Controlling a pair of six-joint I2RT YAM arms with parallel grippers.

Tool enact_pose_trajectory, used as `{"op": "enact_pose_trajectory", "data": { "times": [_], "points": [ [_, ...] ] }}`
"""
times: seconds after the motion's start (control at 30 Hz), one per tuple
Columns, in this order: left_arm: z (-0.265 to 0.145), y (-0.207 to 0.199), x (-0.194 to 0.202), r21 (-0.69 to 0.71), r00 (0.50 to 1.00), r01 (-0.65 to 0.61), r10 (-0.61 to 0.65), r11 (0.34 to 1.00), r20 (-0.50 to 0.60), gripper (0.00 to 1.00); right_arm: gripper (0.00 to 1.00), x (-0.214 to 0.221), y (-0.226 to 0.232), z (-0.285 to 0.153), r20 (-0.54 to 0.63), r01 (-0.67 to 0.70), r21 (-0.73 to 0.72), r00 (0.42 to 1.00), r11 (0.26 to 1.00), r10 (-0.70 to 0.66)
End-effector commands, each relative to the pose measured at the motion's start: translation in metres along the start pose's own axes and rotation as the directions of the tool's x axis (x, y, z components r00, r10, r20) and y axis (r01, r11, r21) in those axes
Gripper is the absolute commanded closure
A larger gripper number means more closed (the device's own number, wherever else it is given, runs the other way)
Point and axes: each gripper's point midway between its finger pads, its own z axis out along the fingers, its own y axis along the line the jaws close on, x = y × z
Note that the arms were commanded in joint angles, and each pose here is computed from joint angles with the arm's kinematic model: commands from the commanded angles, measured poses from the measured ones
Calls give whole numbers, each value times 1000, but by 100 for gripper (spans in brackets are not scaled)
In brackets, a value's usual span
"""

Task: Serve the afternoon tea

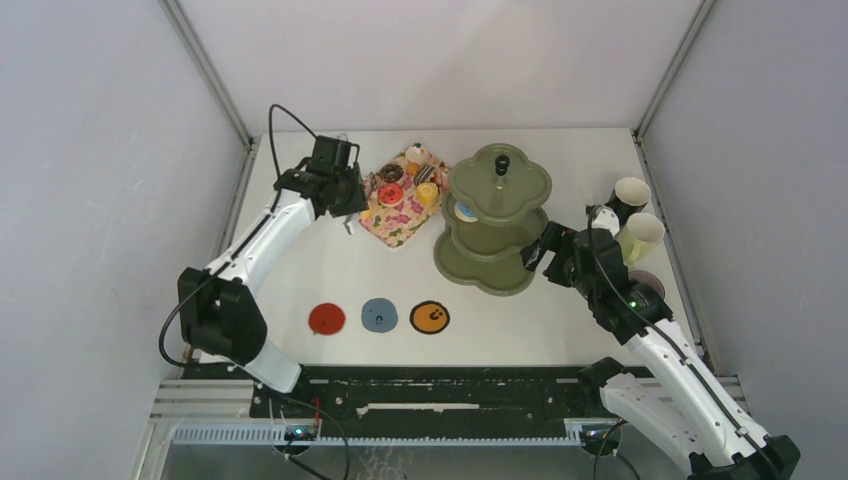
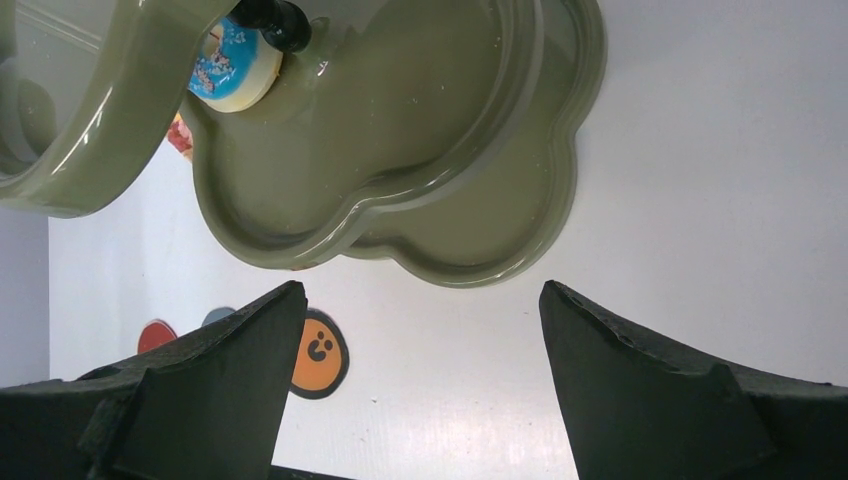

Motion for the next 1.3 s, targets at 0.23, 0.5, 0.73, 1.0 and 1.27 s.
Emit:
{"op": "enact_pose_trajectory", "data": {
  "times": [0.23, 0.5, 0.73, 1.0, 1.27],
  "points": [
    [20, -16, -28, -11, 998, 22, -21, 1000, 51, 59, 6, -7, 1, -1, 34, 10, -1, 999, 1000, -10],
    [32, -19, -28, -30, 999, 9, -8, 1000, 39, 66, 6, -7, -2, -1, 34, 16, 13, 999, 1000, -16],
    [17, -21, -27, -31, 998, -14, 15, 999, 54, 100, 6, -7, -4, -1, 36, 12, 26, 999, 1000, -13],
    [-14, -21, -23, -8, 994, -52, 52, 999, 94, 100, 6, -5, -3, 0, 30, 2, 24, 1000, 1000, -3],
    [-34, -19, -13, 47, 990, -90, 84, 995, 115, 100, 6, -5, 0, 0, 26, 0, 12, 1000, 1000, 0]
  ]
}}
